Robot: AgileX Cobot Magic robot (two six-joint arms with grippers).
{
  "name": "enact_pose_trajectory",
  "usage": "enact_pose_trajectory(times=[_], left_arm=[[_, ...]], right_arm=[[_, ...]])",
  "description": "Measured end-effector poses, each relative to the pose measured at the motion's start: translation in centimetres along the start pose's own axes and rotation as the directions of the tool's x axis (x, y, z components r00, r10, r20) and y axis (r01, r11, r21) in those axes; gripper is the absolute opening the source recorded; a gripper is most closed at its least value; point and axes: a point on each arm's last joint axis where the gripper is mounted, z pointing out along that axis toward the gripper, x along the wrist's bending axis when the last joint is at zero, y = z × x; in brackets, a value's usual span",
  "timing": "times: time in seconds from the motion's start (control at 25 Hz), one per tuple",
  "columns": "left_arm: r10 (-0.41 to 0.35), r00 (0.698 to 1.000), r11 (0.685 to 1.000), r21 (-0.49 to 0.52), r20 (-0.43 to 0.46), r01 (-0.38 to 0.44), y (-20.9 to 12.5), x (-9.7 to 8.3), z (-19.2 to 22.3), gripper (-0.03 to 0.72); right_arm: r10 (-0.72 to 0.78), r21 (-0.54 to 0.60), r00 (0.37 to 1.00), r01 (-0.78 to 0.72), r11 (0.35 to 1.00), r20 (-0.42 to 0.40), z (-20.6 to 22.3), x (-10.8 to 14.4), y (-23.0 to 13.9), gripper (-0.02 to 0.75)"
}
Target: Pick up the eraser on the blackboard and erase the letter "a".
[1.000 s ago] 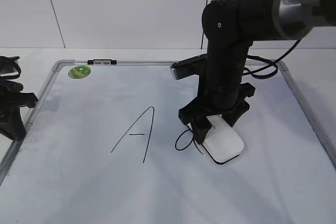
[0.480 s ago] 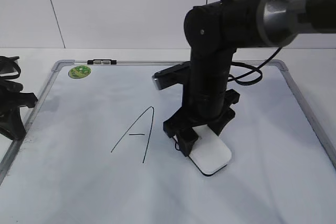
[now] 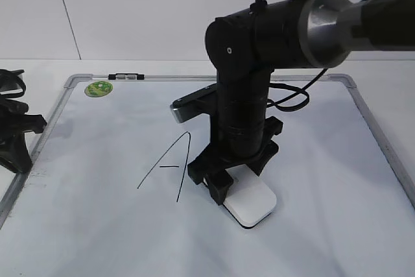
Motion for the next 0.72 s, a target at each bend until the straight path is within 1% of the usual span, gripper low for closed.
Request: enact_pose_trajectory(times=[0.16,0.44,0.6,0.72], left_arm=[[-0.001,1.0,1.0,0.0,0.001,0.001,0.0,0.0,0.0,0.029],[-0.002,1.0,1.0,0.0,0.003,0.002,0.0,0.0,0.0,0.031],[-0.002,1.0,1.0,-0.002,0.003,0.002,0.0,0.0,0.0,0.032],[-0.002,1.0,1.0,-0.002,0.003,0.002,0.0,0.0,0.0,0.033]], right_arm=[[0.008,0.002,1.0,-0.008,1.0,0.01,0.0,-0.1,0.0,0.567],[0.055,0.007,0.998,-0.055,0.998,-0.002,-0.1,-1.2,0.1,0.567],[0.091,0.016,0.996,-0.09,0.996,-0.006,-0.2,-2.3,0.5,0.567],[0.107,0.009,0.994,-0.107,0.994,0.011,-0.4,-3.3,0.9,0.567]])
